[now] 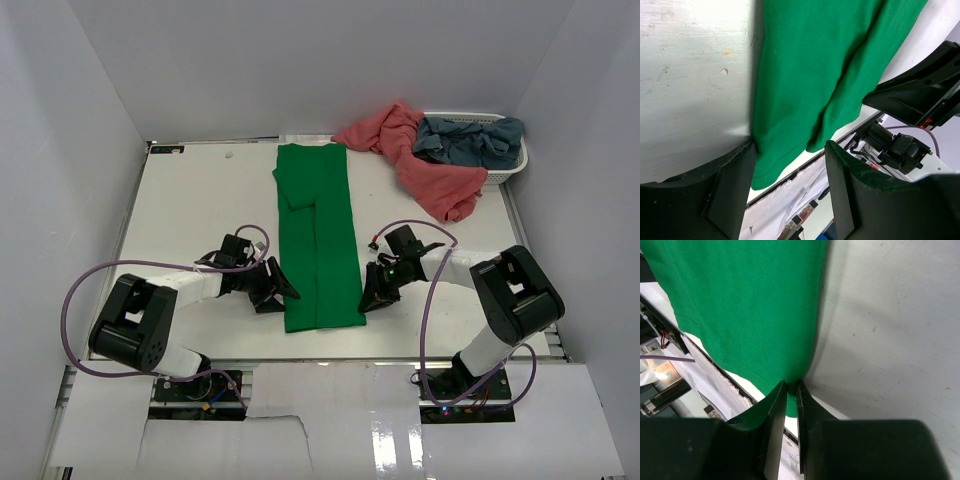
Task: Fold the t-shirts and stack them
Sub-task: Grab the bottom of the folded rectangular tshirt with both arms
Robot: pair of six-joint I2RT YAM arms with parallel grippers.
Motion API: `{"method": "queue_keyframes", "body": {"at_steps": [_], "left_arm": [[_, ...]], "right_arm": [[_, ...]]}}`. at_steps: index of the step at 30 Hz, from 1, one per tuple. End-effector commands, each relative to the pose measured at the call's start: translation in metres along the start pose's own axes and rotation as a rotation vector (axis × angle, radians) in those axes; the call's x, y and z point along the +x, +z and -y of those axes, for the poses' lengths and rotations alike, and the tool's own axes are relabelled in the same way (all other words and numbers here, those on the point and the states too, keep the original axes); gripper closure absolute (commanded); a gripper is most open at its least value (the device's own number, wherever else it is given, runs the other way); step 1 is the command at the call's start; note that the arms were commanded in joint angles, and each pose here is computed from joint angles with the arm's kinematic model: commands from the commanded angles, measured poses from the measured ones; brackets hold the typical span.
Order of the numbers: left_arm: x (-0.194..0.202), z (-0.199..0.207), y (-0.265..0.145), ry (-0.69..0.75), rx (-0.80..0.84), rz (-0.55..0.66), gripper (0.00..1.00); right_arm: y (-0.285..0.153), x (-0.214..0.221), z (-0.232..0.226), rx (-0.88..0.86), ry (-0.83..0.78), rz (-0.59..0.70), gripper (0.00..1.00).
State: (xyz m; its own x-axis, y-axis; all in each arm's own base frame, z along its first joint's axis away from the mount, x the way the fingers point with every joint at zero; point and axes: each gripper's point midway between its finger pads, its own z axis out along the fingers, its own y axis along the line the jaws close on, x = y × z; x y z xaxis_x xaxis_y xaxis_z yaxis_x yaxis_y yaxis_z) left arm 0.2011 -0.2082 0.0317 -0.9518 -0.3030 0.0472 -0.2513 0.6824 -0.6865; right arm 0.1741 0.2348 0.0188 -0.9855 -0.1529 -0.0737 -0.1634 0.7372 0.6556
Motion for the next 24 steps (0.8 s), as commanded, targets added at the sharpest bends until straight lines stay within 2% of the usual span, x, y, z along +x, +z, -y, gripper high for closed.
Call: {"method": "queue_keyframes", "body": {"at_steps": [1,2,4,13,24], "left_arm": [[0.011,-0.032,0.006,-0.017,-0.102,-0.004,0.32],[0.012,-0.032,0.006,-0.017,-0.102,-0.004,0.32],[0.014,-0.034,0.006,-0.022,-0.103,-0.011,0.33],[0.025,-0.041,0.003,-0.027,-0.103,-0.022,0.36],[0.036,-0.052,-0.001,-0.030,-0.121,-0.023,0.55]], "right_arm": [[0.005,0.006,0.004,0.005,-0.003,-0.014,0.82],[0.005,0.008,0.005,0.006,-0.003,-0.018,0.88],[0.004,0.007,0.005,0.006,-0.004,-0.016,0.92],[-0.001,0.010,0.004,0.018,-0.011,-0.011,0.92],[-0.002,0.010,0.003,0.014,-0.013,-0.008,0.92]]}}
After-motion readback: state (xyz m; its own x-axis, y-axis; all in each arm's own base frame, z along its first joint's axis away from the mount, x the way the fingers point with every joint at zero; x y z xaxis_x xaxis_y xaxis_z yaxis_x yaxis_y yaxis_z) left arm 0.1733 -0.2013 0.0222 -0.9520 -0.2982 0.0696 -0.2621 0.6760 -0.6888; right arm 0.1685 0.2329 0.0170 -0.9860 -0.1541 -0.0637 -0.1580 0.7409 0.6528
